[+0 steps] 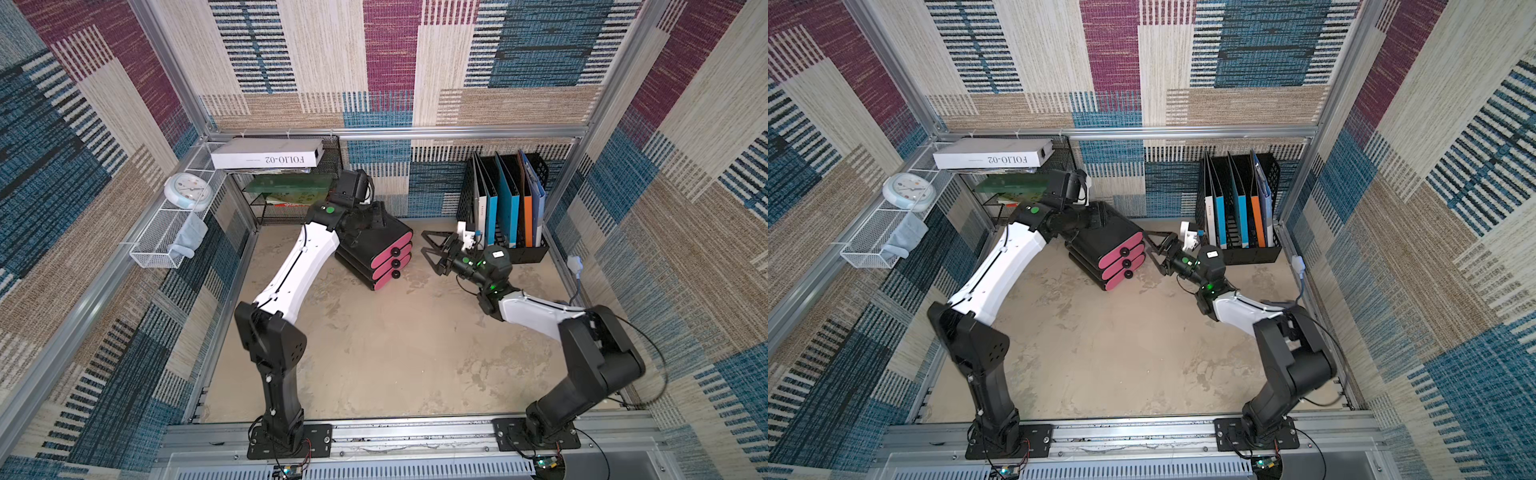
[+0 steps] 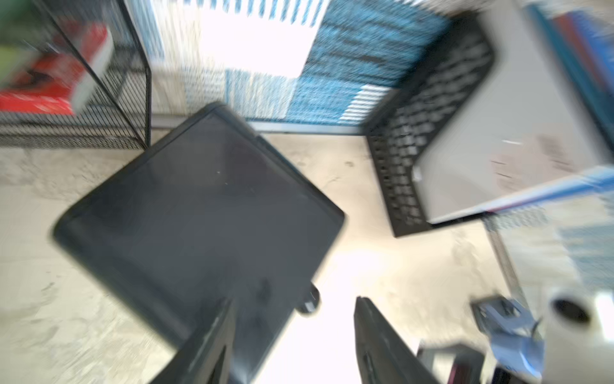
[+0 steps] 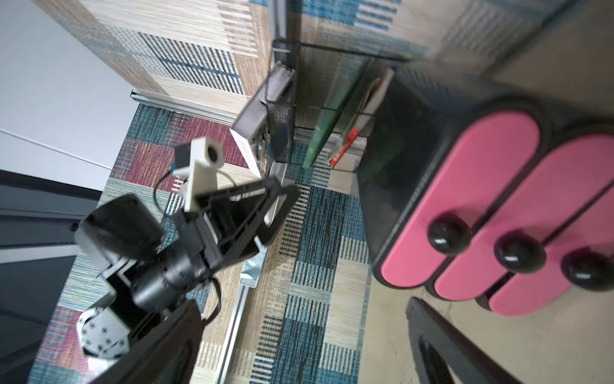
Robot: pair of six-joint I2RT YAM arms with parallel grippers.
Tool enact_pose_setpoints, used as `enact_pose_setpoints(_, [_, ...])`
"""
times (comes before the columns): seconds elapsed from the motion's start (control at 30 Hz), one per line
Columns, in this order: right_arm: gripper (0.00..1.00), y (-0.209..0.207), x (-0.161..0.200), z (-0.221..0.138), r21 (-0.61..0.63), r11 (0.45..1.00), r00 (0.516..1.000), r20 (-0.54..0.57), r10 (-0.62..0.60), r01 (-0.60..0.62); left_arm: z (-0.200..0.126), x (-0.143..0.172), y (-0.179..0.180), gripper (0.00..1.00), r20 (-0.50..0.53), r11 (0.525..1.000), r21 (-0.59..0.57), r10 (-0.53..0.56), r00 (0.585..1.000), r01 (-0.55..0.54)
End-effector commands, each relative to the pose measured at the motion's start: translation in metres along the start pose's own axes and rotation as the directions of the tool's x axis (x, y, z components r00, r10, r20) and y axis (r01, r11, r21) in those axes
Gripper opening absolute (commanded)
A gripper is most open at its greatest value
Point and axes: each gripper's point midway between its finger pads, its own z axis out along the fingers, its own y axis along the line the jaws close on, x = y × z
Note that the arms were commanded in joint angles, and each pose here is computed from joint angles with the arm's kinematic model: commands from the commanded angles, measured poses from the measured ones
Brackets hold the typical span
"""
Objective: Please place the pencils in the drawer according to their color
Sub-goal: Close the drawer in the storage box, then reset both arms
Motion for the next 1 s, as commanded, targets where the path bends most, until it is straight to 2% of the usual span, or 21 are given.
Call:
enact_pose_setpoints(0.0, [0.99,-0.034,-0.023,-0.033,0.423,0.852,0.946,-0.052,-0.319,0.310,-0.043,0.011,0.027,0.72,0.073,0.990,-0.122,0.084,0.994,-0.075])
enact_pose_setpoints(0.03, [0.99,-0.029,-0.037,-0.044,0.488,0.779,0.905,-0.058,-0.422,0.394,-0.056,0.017,0.036,0.80,0.123,0.985,-0.151,0.103,0.987,-0.084])
enact_pose_setpoints(0.07, [0.99,-0.026,-0.050,-0.056,0.537,0.712,0.862,-0.058,-0.504,0.453,-0.070,0.023,0.045,0.97,0.193,0.980,-0.173,0.133,0.972,-0.099])
enact_pose_setpoints(0.13, [0.99,-0.025,-0.074,-0.080,0.620,0.590,0.778,-0.053,-0.626,0.517,-0.096,0.037,0.068,0.99,0.333,0.964,-0.246,0.186,0.924,-0.105])
enact_pose_setpoints(0.2, [0.99,-0.031,-0.093,-0.105,0.683,0.515,0.732,-0.043,-0.680,0.518,-0.115,0.057,0.095,0.99,0.406,0.932,-0.345,0.252,0.878,-0.108])
enact_pose_setpoints(0.23, [0.99,-0.037,-0.102,-0.119,0.715,0.494,0.725,-0.026,-0.688,0.494,-0.121,0.068,0.107,0.99,0.413,0.911,-0.394,0.295,0.861,-0.123])
enact_pose_setpoints(0.3, [0.99,-0.052,-0.114,-0.143,0.761,0.471,0.724,0.002,-0.690,0.447,-0.121,0.094,0.127,0.99,0.367,0.877,-0.459,0.335,0.868,-0.144])
enact_pose_setpoints(0.37, [0.99,-0.064,-0.119,-0.161,0.794,0.422,0.691,0.004,-0.723,0.437,-0.113,0.120,0.147,0.99,0.298,0.842,-0.509,0.365,0.882,-0.176])
enact_pose_setpoints(0.43, [0.99,-0.074,-0.119,-0.173,0.811,0.376,0.658,-0.016,-0.752,0.449,-0.104,0.140,0.163,0.99,0.282,0.812,-0.549,0.403,0.871,-0.198])
enact_pose_setpoints(0.53, [0.99,-0.097,-0.118,-0.192,0.828,0.322,0.636,-0.053,-0.770,0.458,-0.086,0.168,0.192,0.99,0.274,0.812,-0.559,0.374,0.886,-0.169])
enact_pose_setpoints(0.63, [0.99,-0.122,-0.125,-0.214,0.872,0.245,0.605,-0.071,-0.793,0.423,-0.066,0.186,0.217,0.99,0.270,0.811,-0.570,0.336,0.902,-0.131])
enact_pose_setpoints(0.73, [0.99,-0.148,-0.129,-0.229,0.901,0.158,0.580,-0.118,-0.806,0.403,-0.049,0.190,0.231,0.99,0.294,0.834,-0.546,0.282,0.913,-0.082])
enact_pose_setpoints(0.8, [0.99,-0.160,-0.131,-0.234,0.903,0.106,0.549,-0.156,-0.821,0.416,-0.036,0.190,0.237,0.99,0.289,0.839,-0.537,0.279,0.916,-0.086])
enact_pose_setpoints(0.87, [0.99,-0.172,-0.130,-0.235,0.892,0.084,0.524,-0.182,-0.832,0.444,-0.022,0.193,0.243,0.99,0.275,0.849,-0.520,0.269,0.923,-0.092])
enact_pose_setpoints(0.93, [0.99,-0.194,-0.124,-0.235,0.874,0.042,0.532,-0.255,-0.807,0.484,-0.011,0.193,0.248,0.99,0.282,0.862,-0.499,0.262,0.923,-0.092])
enact_pose_setpoints(0.97, [0.99,-0.201,-0.119,-0.235,0.860,0.032,0.515,-0.273,-0.813,0.509,-0.006,0.194,0.249,0.99,0.274,0.865,-0.491,0.263,0.925,-0.100])
